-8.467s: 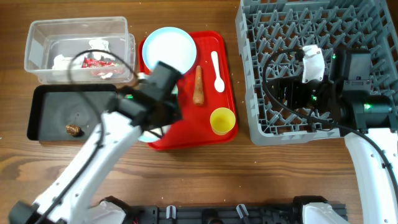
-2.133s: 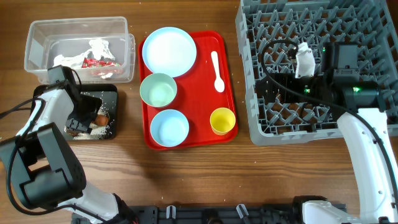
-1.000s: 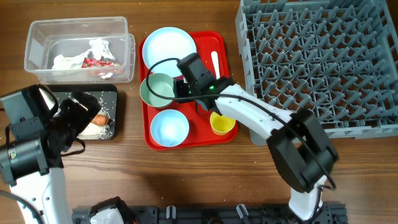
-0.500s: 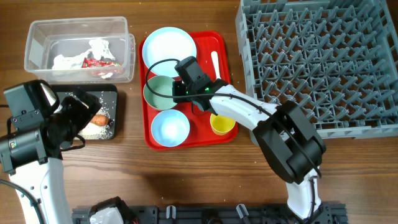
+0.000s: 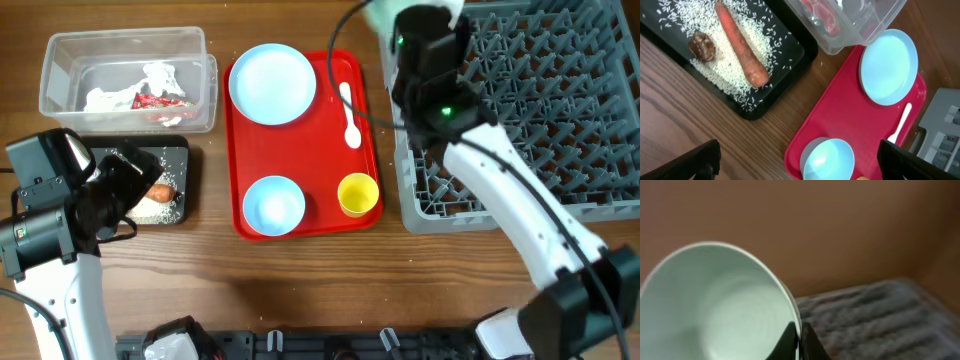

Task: Sort waste into correct bins and load items into the dishwasher rack
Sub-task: 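Carry green bowl into dish rack and release with right gripper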

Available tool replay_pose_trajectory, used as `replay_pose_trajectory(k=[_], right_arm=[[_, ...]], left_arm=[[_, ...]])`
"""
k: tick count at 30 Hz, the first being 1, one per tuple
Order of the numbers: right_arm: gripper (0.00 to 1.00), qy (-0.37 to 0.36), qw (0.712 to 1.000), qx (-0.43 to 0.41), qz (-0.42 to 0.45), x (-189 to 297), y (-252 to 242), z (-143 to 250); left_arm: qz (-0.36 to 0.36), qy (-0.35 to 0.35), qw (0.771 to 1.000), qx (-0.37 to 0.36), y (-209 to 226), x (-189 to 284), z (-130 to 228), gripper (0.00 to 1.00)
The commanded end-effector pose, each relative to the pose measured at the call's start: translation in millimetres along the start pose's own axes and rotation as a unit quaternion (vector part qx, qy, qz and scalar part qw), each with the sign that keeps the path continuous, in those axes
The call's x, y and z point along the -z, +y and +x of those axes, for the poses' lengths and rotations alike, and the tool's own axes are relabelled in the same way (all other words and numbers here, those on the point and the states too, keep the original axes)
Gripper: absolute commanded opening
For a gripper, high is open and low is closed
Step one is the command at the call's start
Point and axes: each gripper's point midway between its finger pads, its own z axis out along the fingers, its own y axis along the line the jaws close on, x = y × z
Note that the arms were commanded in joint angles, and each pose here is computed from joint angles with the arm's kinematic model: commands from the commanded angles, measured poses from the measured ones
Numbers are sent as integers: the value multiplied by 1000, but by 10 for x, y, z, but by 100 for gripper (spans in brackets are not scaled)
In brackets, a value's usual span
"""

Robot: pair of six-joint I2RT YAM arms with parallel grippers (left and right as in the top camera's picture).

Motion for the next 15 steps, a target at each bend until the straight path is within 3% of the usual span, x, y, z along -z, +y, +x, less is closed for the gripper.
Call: replay_pose_trajectory(k=[1,4,7,15], right_arm=[[4,6,972,191,139,-486,-367,199],[4,10,938,294,184,-912,-411,469],[4,6,918,344,196,-1124,-314,708],[4,33,912,385,137,-1393,17,1403]], left_arm=[[5,-4,1000,-6,-23,29,-32,100],[5,-4,1000,-6,-23,29,-32,100],[5,-4,1000,-6,-23,29,-31,100],[5,-4,1000,-6,-23,29,-32,100]])
